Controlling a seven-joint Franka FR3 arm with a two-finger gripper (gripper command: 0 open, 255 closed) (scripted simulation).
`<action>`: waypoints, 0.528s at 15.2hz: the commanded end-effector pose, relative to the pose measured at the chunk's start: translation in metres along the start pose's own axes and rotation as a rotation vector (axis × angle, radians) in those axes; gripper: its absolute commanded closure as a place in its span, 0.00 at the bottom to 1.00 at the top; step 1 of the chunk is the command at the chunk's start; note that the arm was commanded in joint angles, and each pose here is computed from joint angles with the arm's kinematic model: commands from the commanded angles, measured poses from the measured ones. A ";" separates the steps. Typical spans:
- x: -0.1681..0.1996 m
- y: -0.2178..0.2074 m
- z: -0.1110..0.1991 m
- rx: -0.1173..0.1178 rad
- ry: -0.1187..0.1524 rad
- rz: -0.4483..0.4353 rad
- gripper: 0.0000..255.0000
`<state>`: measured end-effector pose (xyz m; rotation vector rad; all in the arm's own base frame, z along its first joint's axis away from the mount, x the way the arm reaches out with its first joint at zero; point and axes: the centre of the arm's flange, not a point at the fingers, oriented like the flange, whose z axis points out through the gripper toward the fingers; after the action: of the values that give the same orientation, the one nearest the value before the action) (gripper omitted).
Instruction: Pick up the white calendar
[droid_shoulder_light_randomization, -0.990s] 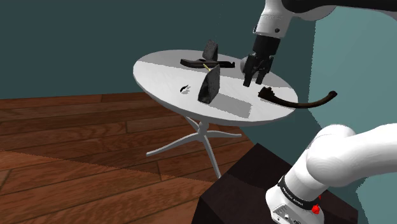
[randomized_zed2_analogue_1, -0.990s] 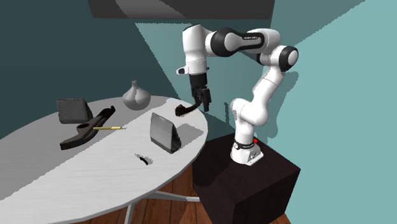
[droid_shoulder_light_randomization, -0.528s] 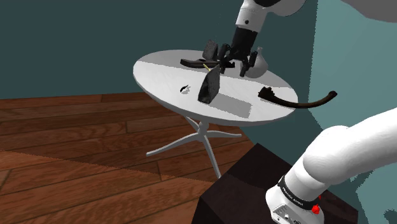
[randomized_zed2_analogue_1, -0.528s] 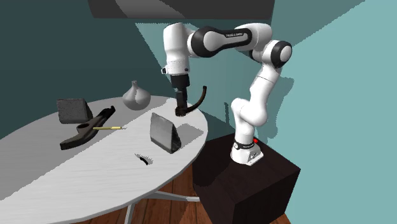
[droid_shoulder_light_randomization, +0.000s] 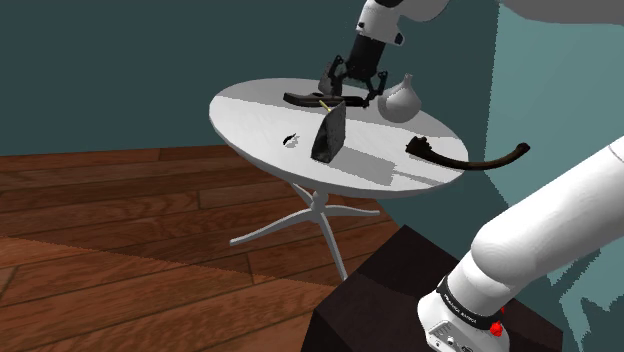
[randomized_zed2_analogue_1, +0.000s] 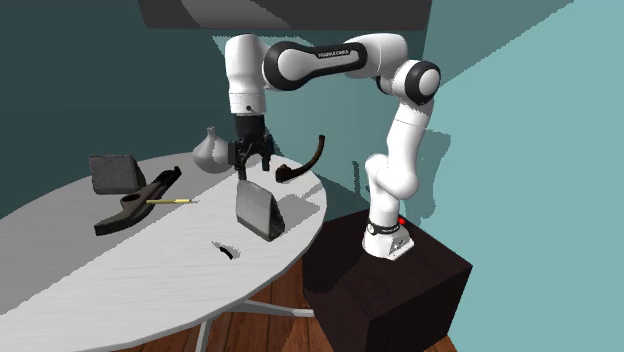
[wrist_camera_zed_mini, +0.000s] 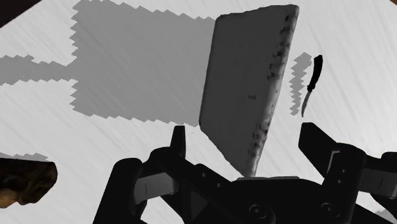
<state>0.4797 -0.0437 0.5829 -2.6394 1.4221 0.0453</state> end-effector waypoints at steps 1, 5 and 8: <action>0.028 -0.009 -0.002 0.013 0.014 0.136 0.00; 0.040 -0.008 0.013 0.019 0.021 0.197 0.00; 0.042 -0.006 0.028 0.019 0.021 0.197 0.00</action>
<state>0.5094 -0.0715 0.5575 -2.4835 1.6746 0.0264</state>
